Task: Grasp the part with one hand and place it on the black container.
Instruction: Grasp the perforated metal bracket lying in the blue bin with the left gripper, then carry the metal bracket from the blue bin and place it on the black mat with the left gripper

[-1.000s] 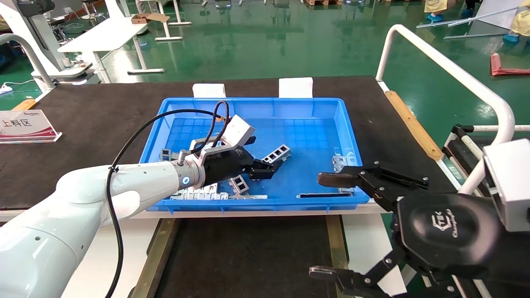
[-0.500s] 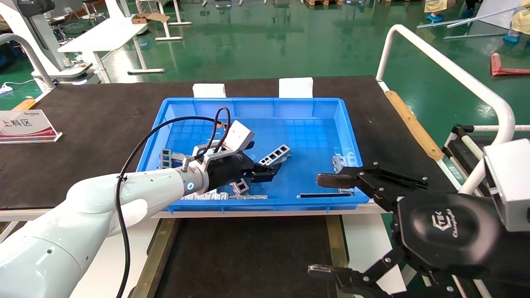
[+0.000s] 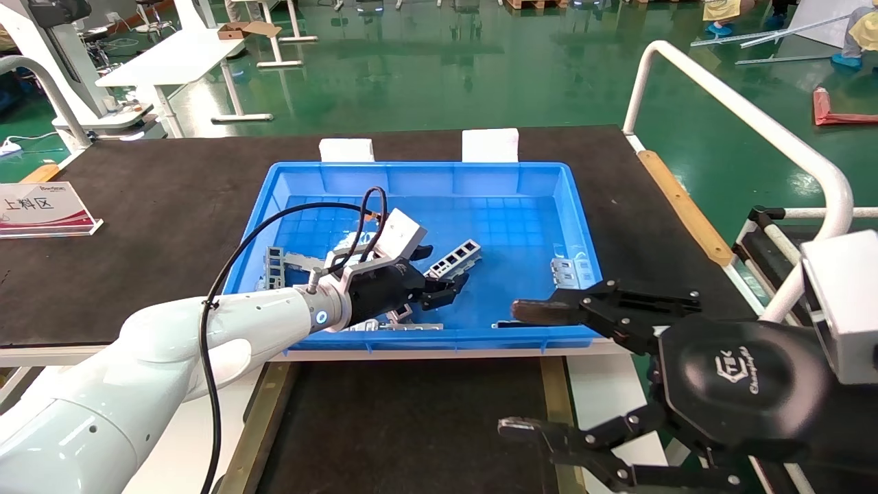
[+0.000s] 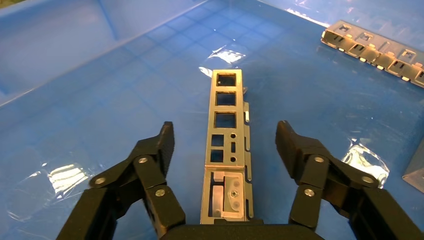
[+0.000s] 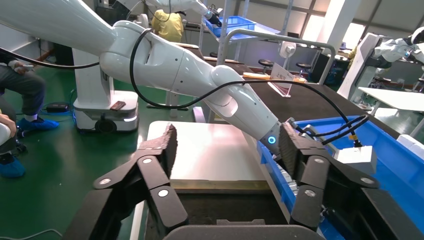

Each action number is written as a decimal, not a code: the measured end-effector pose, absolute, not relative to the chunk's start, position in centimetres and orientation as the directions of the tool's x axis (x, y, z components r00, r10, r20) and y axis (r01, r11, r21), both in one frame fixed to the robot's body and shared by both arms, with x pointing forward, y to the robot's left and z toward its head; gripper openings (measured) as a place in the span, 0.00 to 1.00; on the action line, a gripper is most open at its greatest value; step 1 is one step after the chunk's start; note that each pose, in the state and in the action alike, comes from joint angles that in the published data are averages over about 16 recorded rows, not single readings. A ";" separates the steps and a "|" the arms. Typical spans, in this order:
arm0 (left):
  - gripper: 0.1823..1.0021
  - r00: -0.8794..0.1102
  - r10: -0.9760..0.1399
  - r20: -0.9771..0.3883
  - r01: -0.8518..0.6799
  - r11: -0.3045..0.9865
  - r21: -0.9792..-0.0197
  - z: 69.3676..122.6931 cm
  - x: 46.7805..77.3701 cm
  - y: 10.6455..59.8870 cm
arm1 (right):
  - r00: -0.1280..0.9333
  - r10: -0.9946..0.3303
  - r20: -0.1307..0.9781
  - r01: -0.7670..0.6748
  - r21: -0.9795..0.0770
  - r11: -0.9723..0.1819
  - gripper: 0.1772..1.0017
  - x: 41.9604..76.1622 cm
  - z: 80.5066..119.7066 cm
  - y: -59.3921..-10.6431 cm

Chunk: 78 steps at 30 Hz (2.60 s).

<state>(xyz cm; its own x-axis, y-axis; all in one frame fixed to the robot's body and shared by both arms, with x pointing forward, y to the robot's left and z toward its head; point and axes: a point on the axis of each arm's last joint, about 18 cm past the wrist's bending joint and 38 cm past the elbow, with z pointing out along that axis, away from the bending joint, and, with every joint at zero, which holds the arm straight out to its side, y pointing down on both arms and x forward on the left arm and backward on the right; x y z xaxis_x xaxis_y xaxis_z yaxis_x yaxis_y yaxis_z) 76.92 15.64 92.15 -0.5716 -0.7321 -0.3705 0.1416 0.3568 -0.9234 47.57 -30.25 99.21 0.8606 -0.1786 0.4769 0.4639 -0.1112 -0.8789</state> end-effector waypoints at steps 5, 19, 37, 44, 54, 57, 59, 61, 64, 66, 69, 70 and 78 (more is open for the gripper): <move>0.66 -0.569 -0.737 -0.366 0.133 0.356 -0.925 91.9 77.0 15.8 | 0.861 -0.179 0.477 0.464 -0.879 -0.111 0.64 47.6 99.2 -30.2; 0.27 -0.571 -0.739 -0.357 0.141 0.340 -0.930 91.9 77.0 15.9 | 0.861 -0.179 0.477 0.464 -0.879 -0.111 0.25 47.6 99.2 -30.2; 0.17 -0.670 -0.618 -0.412 0.320 0.261 -0.911 96.0 73.9 16.6 | 0.861 -0.179 0.477 0.464 -0.879 -0.111 0.03 47.6 99.2 -30.2; 0.17 -0.729 -0.515 -0.451 0.405 0.206 -0.891 96.3 70.8 17.6 | 0.861 -0.179 0.477 0.464 -0.879 -0.111 0.02 47.6 99.2 -30.2; 0.17 -0.806 -0.381 -0.452 0.429 0.151 -0.891 93.4 65.3 18.8 | 0.861 -0.179 0.477 0.464 -0.879 -0.111 0.02 47.6 99.2 -30.2; 0.17 -0.827 -0.361 -0.431 0.407 0.145 -0.902 91.8 63.5 19.0 | 0.861 -0.179 0.477 0.464 -0.879 -0.111 0.02 47.6 99.2 -30.2; 0.17 -0.841 -0.355 -0.409 0.384 0.142 -0.912 90.6 62.3 19.1 | 0.861 -0.179 0.477 0.464 -0.879 -0.111 0.02 47.6 99.2 -30.2; 0.17 -0.855 -0.359 -0.375 0.349 0.137 -0.927 89.2 61.2 19.3 | 0.861 -0.179 0.477 0.464 -0.879 -0.111 0.02 47.6 99.2 -30.2; 0.17 -0.872 -0.381 -0.307 0.279 0.128 -0.952 87.0 59.6 19.4 | 0.861 -0.179 0.477 0.464 -0.879 -0.111 0.02 47.6 99.2 -30.2; 0.17 -0.879 -0.403 -0.255 0.226 0.120 -0.967 85.4 58.8 19.5 | 0.861 -0.179 0.477 0.464 -0.879 -0.111 0.02 47.6 99.2 -30.2; 0.17 -0.880 -0.445 -0.169 0.137 0.104 -0.985 83.0 57.9 19.6 | 0.861 -0.179 0.477 0.464 -0.879 -0.111 0.02 47.6 99.2 -30.2; 0.17 -0.877 -0.460 -0.139 0.106 0.097 -0.990 82.1 57.6 19.6 | 0.861 -0.179 0.477 0.464 -0.879 -0.111 0.02 47.6 99.2 -30.2; 0.17 -0.793 -0.603 0.083 -0.115 0.014 -0.993 76.0 57.4 19.5 | 0.861 -0.179 0.477 0.464 -0.879 -0.111 0.02 47.6 99.2 -30.2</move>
